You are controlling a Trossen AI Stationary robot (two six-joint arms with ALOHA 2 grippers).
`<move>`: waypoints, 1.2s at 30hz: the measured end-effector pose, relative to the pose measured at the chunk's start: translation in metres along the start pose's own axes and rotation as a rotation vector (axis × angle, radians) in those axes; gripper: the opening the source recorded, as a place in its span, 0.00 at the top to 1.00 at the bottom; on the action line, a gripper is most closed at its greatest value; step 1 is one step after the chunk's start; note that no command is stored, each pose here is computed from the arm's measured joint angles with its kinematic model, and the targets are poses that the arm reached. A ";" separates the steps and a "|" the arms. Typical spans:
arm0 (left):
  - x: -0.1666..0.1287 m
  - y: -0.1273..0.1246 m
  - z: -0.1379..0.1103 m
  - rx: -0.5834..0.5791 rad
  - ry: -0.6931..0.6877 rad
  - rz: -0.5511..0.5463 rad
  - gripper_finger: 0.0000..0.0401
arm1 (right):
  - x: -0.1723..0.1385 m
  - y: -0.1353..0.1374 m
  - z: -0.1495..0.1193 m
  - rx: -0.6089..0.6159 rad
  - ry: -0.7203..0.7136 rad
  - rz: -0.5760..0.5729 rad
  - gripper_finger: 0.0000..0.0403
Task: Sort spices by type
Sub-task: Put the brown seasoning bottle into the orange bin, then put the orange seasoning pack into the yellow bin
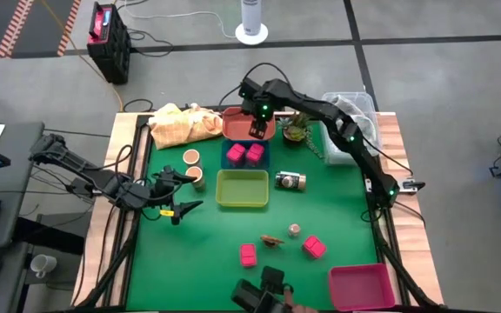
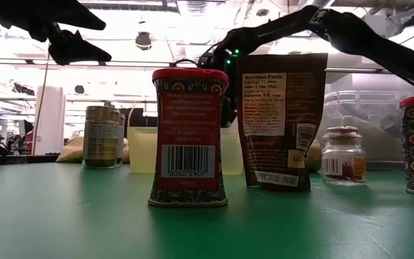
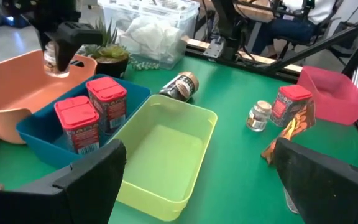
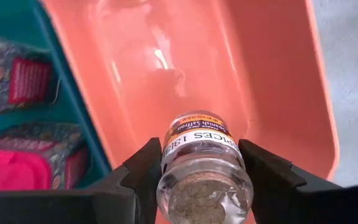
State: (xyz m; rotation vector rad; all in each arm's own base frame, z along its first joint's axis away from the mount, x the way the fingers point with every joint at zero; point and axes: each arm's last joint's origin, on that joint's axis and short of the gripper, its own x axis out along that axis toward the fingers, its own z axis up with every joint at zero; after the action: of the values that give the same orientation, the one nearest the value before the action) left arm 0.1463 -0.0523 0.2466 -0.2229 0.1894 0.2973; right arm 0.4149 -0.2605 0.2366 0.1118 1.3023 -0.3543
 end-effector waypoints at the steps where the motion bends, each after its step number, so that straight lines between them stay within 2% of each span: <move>1: 0.000 0.000 0.000 0.002 0.002 0.001 0.03 | 0.001 0.000 0.000 -0.007 -0.002 0.001 0.48; 8: 0.001 -0.001 0.000 -0.004 0.001 0.000 0.03 | 0.006 -0.005 -0.001 0.005 -0.009 0.044 0.46; 15: 0.003 -0.001 -0.003 0.002 0.014 0.005 0.03 | 0.026 -0.005 -0.007 0.009 0.063 0.119 0.36; 22: 0.004 -0.002 -0.003 0.003 0.015 0.007 0.03 | 0.031 -0.008 -0.005 0.010 0.043 0.108 0.32; 25: 0.004 -0.002 -0.003 0.006 0.017 0.008 0.03 | 0.016 -0.009 -0.002 0.002 0.012 0.076 0.32; 30: 0.004 -0.002 -0.003 0.009 0.016 0.008 0.03 | -0.031 -0.004 -0.001 -0.037 -0.053 -0.013 0.32; 33: 0.004 -0.002 -0.003 0.010 0.016 0.008 0.03 | -0.055 0.012 -0.003 -0.069 -0.064 -0.012 0.31; 36: 0.003 -0.002 -0.004 0.014 0.021 0.009 0.03 | -0.090 0.043 -0.008 -0.132 -0.075 0.008 0.31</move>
State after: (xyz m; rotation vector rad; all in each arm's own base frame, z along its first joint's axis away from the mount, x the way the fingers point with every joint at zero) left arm 0.1495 -0.0538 0.2426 -0.2116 0.2129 0.3030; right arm 0.4015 -0.2002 0.3150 -0.0072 1.2473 -0.2628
